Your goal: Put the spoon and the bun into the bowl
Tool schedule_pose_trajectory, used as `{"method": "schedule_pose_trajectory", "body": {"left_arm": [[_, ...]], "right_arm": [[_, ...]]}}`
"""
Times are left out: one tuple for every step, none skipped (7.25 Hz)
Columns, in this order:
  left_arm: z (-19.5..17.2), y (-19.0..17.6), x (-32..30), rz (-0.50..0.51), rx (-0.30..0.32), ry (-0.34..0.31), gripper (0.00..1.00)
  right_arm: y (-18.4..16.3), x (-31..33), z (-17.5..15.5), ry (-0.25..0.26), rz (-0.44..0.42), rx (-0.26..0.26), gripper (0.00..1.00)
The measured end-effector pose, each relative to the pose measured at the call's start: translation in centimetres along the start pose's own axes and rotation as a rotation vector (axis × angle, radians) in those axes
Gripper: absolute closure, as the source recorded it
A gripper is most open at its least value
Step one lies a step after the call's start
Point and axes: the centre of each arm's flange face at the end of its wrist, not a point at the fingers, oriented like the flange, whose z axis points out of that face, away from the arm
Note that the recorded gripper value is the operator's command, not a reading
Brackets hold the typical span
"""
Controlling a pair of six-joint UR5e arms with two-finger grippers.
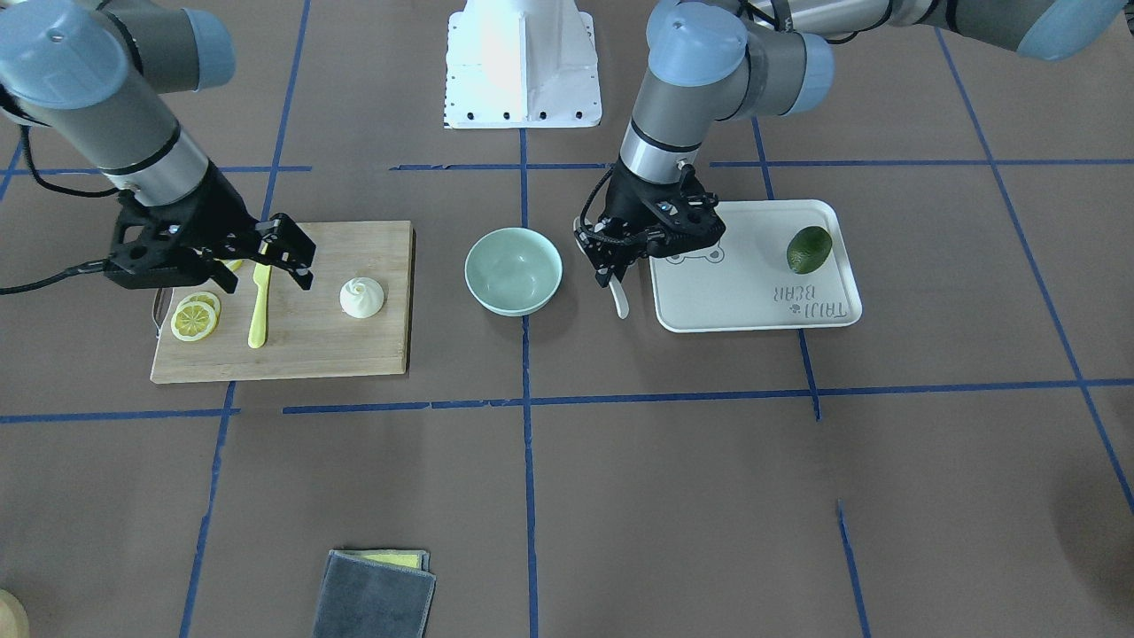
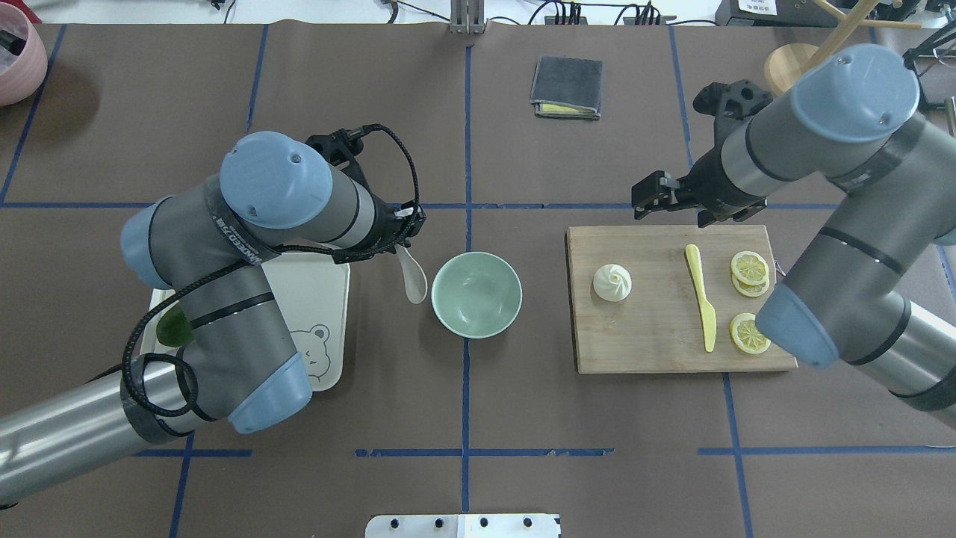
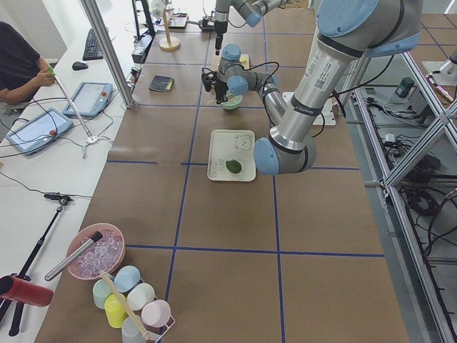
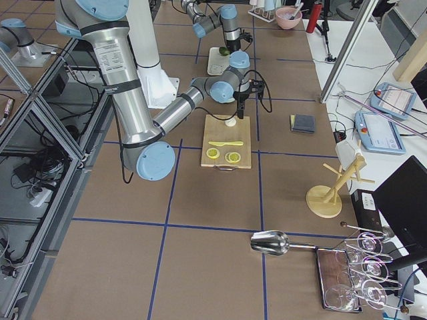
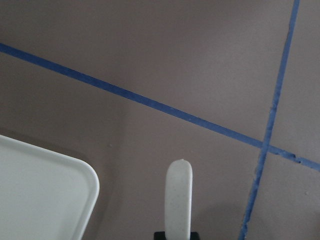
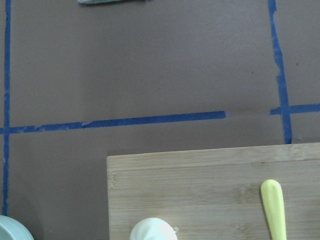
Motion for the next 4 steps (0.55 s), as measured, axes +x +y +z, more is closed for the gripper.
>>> {"method": "schedule_pose_trajectory", "body": {"left_arm": [[0.6,1.9,1.0,-0.018,-0.001,0.021,1.00],[1.5,3.5,2.0,-0.038,-0.010,0.032,1.00],[2.8,4.5,2.9,-0.048,-0.006,0.038,1.00],[3.8,5.1,3.4,-0.049,0.009,0.047,1.00]], "right_arm": [[1.8,-1.6,2.0,0.017,-0.006,0.008,0.00],[2.9,-2.5,3.6,0.037,-0.014,0.013,0.00],[3.4,-2.9,4.7,0.050,-0.018,0.013,0.00],[3.4,-3.3,5.5,0.059,-0.019,0.011,0.00]]}}
